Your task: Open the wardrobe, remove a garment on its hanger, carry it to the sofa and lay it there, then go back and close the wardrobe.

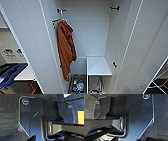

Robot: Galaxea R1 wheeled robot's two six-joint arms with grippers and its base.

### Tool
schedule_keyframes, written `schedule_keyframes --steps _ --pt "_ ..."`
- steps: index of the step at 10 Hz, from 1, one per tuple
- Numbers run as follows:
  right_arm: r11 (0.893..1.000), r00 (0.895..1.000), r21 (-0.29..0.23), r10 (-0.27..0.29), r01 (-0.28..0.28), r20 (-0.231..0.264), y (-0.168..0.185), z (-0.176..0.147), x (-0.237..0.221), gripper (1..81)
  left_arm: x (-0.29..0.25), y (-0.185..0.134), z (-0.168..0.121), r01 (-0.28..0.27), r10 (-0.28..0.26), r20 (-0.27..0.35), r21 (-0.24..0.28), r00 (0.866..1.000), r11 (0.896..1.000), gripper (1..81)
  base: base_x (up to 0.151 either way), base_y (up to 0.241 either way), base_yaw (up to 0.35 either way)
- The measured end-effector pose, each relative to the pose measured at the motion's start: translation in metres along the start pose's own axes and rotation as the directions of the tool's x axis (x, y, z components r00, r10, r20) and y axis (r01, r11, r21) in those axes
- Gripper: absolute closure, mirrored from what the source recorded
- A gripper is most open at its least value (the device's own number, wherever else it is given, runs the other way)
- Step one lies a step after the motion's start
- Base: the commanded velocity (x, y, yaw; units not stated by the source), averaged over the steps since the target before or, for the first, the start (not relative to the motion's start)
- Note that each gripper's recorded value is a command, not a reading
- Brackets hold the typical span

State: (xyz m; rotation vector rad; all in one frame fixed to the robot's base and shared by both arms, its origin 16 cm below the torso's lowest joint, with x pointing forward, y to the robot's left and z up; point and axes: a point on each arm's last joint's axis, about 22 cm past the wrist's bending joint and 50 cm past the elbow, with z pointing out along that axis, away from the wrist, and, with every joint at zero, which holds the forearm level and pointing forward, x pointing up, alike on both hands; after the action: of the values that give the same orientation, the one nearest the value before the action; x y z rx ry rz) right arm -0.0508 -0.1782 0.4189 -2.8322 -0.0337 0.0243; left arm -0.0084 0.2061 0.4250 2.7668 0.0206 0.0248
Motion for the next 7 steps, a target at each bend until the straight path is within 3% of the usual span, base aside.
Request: schedule_keyframes --steps 3,5,6,7 --pt "1.0 0.997 -0.003 -0.026 0.026 -0.076 0.0 -0.001 0.029 1.0 0.027 0.0 -0.003 -0.004 0.004 -0.076 0.001 0.997 1.0 1.0 0.0 0.0 0.0" --pt "1.0 0.996 0.0 -0.03 0.03 -0.08 -0.002 0.0 0.033 1.0 0.005 -0.012 -0.003 0.103 -0.101 -0.05 0.046 0.994 0.994 1.0 0.0 0.0 0.0" --pt "1.0 0.996 0.001 -0.031 0.031 -0.084 -0.003 0.0 0.035 1.0 -0.002 -0.019 -0.003 0.116 -0.114 -0.031 0.081 0.993 0.99 1.0 0.0 0.0 0.0" --pt "1.0 0.996 0.002 -0.031 0.031 -0.083 -0.004 0.0 0.035 1.0 0.001 -0.023 -0.004 0.057 -0.055 -0.022 0.1 0.998 0.993 1.0 0.0 0.0 0.0"
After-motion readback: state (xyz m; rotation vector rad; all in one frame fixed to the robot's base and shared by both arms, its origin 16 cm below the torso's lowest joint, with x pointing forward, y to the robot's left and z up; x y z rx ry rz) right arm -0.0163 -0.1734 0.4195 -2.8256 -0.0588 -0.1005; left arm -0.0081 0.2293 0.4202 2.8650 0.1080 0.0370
